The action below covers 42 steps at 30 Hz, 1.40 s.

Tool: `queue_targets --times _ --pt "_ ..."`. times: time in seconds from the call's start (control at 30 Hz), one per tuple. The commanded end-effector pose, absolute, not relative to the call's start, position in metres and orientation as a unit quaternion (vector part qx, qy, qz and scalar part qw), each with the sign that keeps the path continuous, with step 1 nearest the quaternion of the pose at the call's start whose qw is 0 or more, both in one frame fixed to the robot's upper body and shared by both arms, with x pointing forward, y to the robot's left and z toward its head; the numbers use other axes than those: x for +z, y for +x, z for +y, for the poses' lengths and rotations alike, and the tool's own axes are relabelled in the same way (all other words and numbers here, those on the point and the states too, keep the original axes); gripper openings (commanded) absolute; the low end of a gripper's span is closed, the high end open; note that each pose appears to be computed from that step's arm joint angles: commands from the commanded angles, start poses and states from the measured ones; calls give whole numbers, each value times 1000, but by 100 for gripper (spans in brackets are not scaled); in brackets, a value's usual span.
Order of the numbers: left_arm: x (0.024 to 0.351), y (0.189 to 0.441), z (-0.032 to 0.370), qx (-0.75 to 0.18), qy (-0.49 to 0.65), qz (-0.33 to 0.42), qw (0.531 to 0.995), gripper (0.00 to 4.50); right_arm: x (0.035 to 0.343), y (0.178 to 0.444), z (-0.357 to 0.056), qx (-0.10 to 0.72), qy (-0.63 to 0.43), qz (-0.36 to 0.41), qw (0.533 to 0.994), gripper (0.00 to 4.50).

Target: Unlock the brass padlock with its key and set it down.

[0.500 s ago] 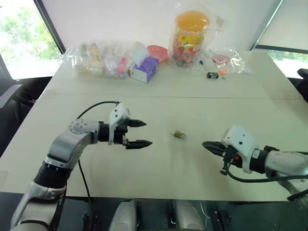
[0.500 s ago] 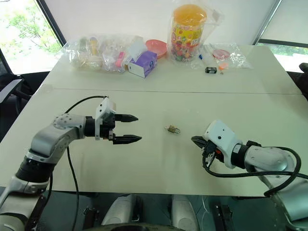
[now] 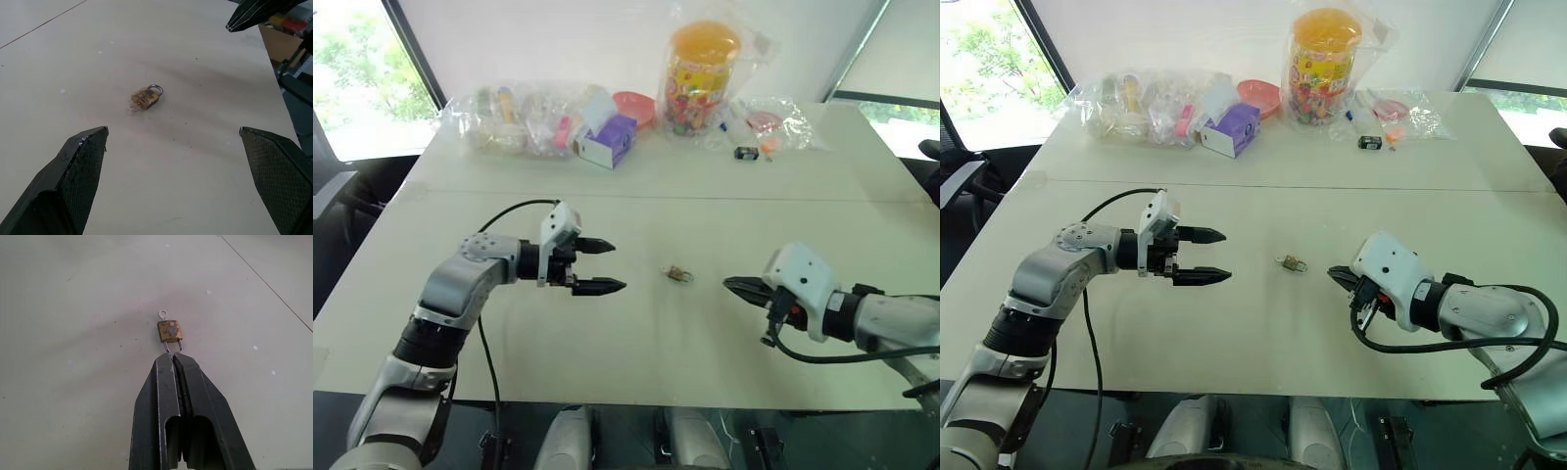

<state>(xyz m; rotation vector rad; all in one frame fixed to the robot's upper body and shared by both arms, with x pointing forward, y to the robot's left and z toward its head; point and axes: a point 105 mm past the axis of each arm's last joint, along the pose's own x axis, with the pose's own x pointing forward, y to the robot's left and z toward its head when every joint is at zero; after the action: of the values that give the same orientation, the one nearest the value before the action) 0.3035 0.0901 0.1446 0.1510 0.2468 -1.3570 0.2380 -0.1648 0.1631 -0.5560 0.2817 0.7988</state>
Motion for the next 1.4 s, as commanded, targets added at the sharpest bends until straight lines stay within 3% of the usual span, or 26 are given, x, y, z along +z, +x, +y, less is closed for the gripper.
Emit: queue_targets --times 0.03,0.47,0.57,0.8,1.13,1.33,1.4 --pt "156 302 88 -627 76 92 770 447 172 238 -159 391 -280 114 869 0" --pt "152 300 90 -623 80 98 772 447 164 257 -154 396 -264 94 874 0" --pt "148 299 91 -619 88 100 774 450 154 266 -151 407 -246 99 874 78" --pt "146 297 91 -620 90 102 773 450 133 290 -137 447 -224 102 860 447" --pt "146 294 89 -616 95 97 776 450 97 324 -134 467 -214 128 848 447" --pt "147 295 92 -606 100 95 783 450 81 332 -134 470 -197 141 849 447" --pt "147 293 93 -605 99 94 785 450 72 331 -136 474 -194 155 845 392"
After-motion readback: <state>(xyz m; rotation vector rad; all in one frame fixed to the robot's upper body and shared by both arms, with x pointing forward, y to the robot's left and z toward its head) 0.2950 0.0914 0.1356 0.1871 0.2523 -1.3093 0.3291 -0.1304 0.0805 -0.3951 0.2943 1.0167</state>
